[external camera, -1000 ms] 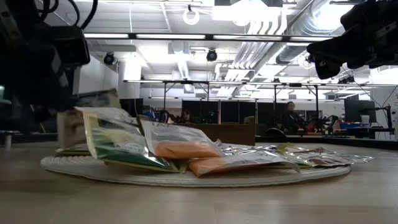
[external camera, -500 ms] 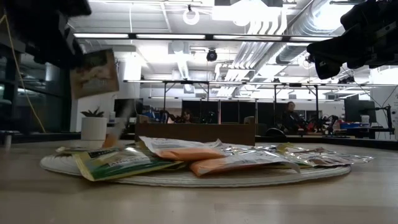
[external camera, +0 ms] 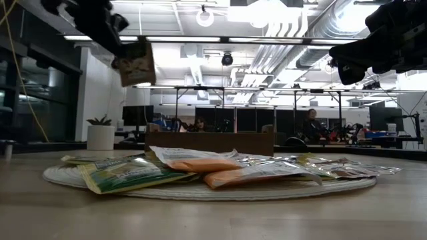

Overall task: Pick & Place Tea
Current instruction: Put the brown tea bag into the left section of the wooden organizer

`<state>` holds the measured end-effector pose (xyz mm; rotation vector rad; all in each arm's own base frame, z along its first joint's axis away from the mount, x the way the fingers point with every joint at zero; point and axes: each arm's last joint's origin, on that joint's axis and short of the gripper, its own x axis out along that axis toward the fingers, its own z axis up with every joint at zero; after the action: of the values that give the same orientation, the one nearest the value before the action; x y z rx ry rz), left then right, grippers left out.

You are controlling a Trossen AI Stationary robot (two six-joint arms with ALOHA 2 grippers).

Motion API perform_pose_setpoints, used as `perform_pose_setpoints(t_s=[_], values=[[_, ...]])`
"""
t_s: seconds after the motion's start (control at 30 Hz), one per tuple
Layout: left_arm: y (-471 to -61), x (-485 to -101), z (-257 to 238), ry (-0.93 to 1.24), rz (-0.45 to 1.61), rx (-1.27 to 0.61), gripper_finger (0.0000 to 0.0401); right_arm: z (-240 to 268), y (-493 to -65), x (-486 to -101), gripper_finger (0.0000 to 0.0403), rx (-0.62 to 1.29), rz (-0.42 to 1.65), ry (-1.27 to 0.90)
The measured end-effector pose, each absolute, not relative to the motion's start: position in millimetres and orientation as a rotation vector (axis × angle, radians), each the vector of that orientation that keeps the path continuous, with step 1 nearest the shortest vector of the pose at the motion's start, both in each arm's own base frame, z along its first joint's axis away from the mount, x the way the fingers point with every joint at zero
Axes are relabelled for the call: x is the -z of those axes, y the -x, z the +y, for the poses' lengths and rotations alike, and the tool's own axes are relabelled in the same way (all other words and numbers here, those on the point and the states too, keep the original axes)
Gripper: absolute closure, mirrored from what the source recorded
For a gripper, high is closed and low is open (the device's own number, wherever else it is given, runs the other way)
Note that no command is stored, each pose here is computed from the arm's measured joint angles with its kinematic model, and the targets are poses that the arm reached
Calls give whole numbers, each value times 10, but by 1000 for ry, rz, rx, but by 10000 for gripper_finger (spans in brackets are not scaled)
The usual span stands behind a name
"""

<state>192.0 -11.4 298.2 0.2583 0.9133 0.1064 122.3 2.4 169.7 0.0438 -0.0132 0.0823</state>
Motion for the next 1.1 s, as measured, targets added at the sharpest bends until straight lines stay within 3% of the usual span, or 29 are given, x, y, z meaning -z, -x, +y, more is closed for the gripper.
perform_pose_setpoints(t_s=[0.3,0.57,1.1], values=[[-2401,-2903,261,-346,1028,-60,401,24,-1223,-1697,391,-83,-14,-44],[-2732,-2703,568,-263,1008,-59,401,23,-1223,-1697,391,-82,-13,-44],[-2736,-2448,876,-131,1082,-99,401,24,-1223,-1697,391,-82,-14,-44]])
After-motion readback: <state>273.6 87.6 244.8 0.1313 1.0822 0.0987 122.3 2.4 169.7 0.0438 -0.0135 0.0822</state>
